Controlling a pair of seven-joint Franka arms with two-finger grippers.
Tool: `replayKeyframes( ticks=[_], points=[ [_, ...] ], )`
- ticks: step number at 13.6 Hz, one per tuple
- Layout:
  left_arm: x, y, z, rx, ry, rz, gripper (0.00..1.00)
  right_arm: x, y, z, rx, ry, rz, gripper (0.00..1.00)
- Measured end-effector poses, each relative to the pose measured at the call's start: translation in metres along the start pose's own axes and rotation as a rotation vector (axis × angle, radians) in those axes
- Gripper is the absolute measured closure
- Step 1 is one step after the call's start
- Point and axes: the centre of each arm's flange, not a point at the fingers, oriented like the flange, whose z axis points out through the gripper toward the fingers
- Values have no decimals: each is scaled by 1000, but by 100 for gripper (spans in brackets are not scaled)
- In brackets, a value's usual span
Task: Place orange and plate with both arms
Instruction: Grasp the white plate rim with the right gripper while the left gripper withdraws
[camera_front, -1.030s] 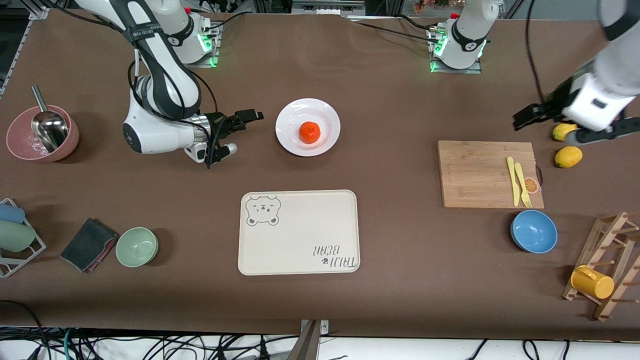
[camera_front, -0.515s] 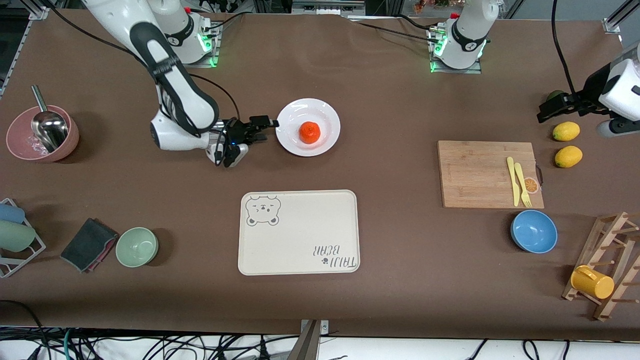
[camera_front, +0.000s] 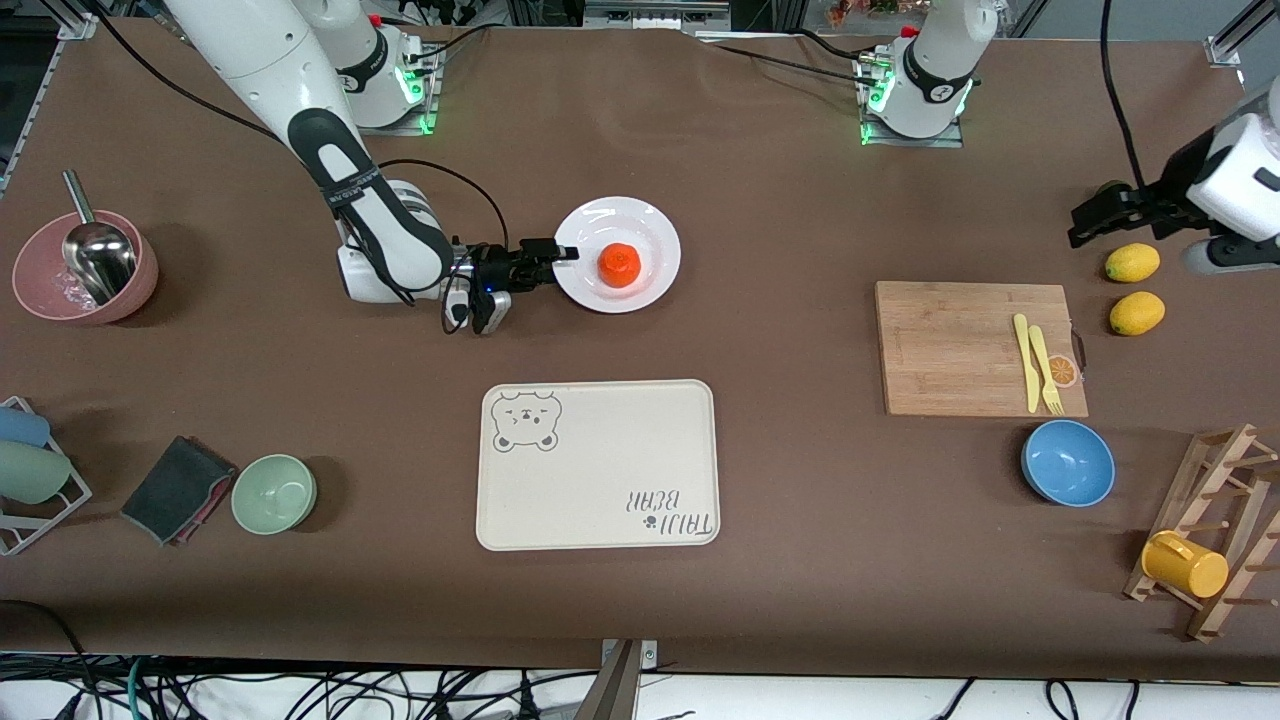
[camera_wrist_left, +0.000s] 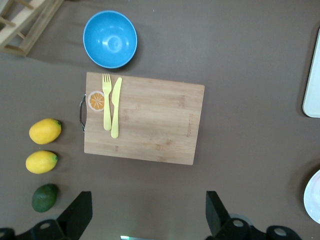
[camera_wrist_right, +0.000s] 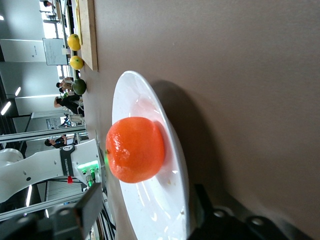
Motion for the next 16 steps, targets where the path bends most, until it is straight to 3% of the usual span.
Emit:
replayKeyframes(
  ticks=[2,3,8,10,14,16],
  points=[
    [3,-3,-3,-1,-3,6,0,-2,0,4,0,-7,1,52],
    [4,-2,-4,-1,-3,8,0,-2,2,5,1,-8,5,58],
    [4,-2,-1,0,-19,13,0,-4,5,7,-1,-10,11,69],
    [4,-4,0,1,-26,9,0,-4,7,8,0,-12,15,85],
    [4,-6,1,1,-31,6,0,-3,7,8,1,-9,16,95],
    [4,-6,2,1,-31,6,0,-1,6,7,1,-5,14,96]
  ],
)
